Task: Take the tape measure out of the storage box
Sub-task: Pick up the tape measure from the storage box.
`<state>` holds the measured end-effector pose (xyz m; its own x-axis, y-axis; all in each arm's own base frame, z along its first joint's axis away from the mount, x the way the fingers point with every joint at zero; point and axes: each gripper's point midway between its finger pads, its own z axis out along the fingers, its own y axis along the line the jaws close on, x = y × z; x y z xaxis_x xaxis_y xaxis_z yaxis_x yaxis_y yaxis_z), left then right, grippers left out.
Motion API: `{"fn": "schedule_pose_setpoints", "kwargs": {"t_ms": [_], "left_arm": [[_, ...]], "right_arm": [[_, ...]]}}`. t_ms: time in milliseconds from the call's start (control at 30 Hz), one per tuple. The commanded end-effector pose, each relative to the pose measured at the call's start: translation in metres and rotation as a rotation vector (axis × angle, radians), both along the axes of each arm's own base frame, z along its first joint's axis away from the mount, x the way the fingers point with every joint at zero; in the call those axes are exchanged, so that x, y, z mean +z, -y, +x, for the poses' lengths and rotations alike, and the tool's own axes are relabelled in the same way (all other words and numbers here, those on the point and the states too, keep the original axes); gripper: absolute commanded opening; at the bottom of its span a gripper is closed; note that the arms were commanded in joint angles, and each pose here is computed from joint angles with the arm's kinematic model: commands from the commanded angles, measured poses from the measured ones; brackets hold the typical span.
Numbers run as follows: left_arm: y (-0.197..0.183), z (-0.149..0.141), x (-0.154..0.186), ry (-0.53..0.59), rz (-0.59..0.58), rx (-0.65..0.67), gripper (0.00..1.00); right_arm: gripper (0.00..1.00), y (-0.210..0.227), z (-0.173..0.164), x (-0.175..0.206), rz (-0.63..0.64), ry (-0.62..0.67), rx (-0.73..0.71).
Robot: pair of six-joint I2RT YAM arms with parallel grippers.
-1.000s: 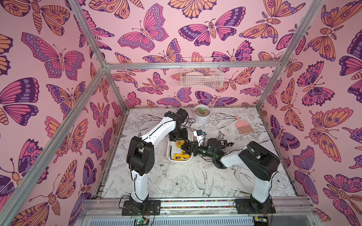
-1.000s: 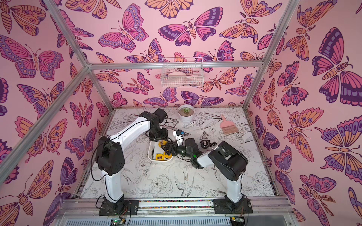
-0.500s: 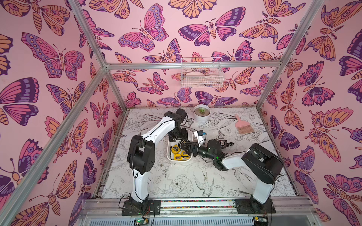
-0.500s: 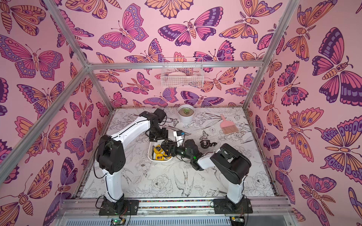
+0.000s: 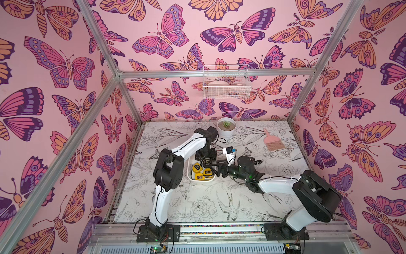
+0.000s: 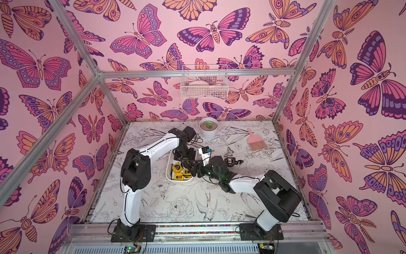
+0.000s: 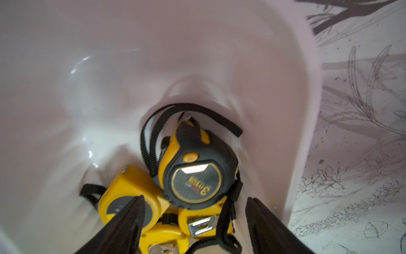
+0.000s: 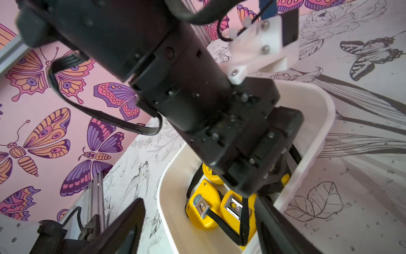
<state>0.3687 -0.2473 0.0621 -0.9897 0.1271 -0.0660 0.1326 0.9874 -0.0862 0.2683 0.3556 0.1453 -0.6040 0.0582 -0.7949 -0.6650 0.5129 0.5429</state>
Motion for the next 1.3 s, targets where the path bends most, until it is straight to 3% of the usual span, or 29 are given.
{"fn": "schedule_pose_setpoints", "kwargs": {"t_ms": [0,400,667,933,1133,1267], "left_arm": [[0.001,0.0,-0.013,-0.036,0.01,-0.015,0.79],[0.0,-0.001,-0.043,-0.072,0.071,-0.038,0.82],[-0.009,-0.002,-0.05,-0.087,0.094,-0.019,0.53],[-0.002,0.008,0.003,0.01,0.008,-0.006,0.42],[-0.004,0.007,0.036,0.031,-0.074,0.05,0.4],[-0.001,0.004,0.049,0.016,-0.139,0.094,0.4]], "right_arm": [[0.83,0.013,0.003,0.006,-0.022,0.03,-0.039],[0.84,0.03,0.006,0.008,-0.044,0.04,-0.066],[0.84,0.025,0.001,0.004,-0.041,0.033,-0.018],[0.84,0.025,0.0,-0.007,-0.047,0.009,-0.015],[0.84,0.02,0.001,-0.016,-0.036,-0.005,-0.005],[0.84,0.025,0.011,-0.03,-0.008,-0.036,-0.087]]}}
